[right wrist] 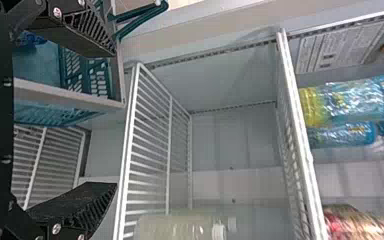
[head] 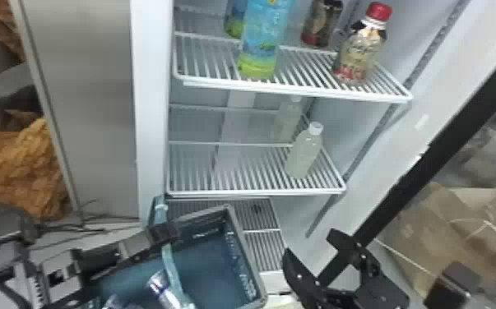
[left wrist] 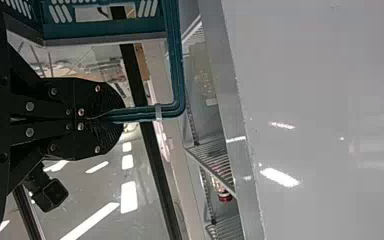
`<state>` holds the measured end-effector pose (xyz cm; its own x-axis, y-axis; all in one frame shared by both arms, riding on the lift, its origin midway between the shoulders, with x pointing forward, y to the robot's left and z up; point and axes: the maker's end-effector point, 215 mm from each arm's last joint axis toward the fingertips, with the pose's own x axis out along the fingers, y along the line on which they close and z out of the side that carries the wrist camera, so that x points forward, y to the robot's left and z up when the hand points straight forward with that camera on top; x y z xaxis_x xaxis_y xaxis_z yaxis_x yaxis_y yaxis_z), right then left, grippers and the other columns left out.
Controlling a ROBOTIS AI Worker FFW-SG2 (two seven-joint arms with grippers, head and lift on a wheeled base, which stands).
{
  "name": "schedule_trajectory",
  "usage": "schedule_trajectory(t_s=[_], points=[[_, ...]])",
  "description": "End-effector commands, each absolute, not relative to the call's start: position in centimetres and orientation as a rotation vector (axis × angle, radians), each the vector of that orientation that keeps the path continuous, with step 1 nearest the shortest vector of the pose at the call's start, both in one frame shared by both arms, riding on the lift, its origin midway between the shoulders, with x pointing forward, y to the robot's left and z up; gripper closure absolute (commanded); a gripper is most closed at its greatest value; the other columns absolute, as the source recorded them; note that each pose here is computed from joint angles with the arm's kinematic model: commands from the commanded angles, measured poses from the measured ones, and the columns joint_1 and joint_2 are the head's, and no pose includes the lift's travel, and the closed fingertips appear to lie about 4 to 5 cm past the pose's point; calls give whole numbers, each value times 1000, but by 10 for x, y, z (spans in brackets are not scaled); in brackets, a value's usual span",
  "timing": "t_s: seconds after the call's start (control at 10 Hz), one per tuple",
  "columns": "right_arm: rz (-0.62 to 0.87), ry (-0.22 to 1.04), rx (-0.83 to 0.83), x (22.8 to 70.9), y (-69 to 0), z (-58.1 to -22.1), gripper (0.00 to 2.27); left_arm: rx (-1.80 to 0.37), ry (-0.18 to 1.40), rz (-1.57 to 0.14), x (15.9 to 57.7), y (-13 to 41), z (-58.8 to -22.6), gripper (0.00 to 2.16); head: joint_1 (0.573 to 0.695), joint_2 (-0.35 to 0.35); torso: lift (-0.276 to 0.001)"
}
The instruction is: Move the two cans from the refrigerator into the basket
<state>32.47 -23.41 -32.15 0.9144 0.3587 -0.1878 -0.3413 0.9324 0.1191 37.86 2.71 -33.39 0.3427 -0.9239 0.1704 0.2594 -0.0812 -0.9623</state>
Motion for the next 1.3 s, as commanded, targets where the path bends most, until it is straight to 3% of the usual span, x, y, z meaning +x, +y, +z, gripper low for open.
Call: schedule_trajectory(t_s=[0.0, 0.5, 1.2], points=[[316, 204, 74, 309, -250, -322, 131, -1271, 698, -1125, 378, 27, -334, 1210, 695, -325, -219], [265, 121, 10, 286, -274, -300, 137, -1273, 700, -1124, 377, 27, -335, 1210, 695, -350, -219], [251, 134, -16, 279, -280, -300, 140, -1274, 699, -1125, 377, 27, -335, 1210, 695, -350, -219]])
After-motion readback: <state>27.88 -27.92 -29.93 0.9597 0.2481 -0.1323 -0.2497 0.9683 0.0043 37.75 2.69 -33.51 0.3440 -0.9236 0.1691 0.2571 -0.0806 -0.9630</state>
